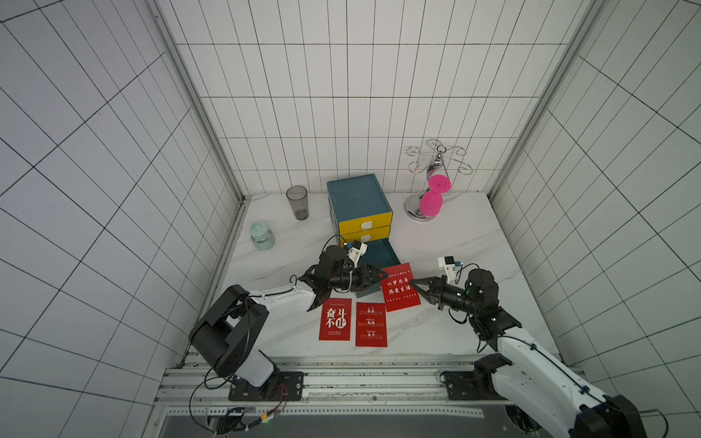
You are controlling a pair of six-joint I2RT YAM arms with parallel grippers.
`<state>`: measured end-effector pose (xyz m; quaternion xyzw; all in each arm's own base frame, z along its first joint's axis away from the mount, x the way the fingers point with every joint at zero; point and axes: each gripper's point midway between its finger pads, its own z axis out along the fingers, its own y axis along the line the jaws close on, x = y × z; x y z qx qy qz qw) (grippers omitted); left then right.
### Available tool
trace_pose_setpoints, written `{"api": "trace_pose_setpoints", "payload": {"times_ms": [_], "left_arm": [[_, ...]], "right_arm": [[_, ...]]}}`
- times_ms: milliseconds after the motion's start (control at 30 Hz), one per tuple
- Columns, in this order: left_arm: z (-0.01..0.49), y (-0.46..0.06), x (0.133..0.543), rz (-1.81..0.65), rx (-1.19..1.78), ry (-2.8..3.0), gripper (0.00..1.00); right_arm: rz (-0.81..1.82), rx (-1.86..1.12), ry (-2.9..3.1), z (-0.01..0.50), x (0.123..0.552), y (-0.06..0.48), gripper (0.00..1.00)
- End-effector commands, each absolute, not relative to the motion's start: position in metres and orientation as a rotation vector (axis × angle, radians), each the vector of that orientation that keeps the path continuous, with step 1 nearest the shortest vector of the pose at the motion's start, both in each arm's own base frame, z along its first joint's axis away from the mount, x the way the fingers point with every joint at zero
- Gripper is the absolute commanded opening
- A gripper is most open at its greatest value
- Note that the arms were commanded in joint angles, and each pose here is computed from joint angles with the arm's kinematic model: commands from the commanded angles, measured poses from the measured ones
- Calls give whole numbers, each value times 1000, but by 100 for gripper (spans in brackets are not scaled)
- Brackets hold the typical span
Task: Take the postcards out of the drawer
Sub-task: Place the postcard at the center of the board.
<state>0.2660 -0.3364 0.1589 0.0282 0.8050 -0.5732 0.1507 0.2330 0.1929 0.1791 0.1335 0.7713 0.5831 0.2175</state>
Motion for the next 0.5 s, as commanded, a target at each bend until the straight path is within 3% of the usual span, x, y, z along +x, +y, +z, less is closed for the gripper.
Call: {"api": "trace_pose_setpoints", "payload": {"times_ms": [0,433,467], "left_arm": [[170,-343,269,-1664,118,2250,22],[162,-348,265,-1630,141,2278,1],[161,-348,265,-1619,137,2288,0]], "right_arm": [[1619,364,2126,175,231,191,0],[1608,383,2158,165,229,190,0],[1598,383,2164,165,229,190,4]]}}
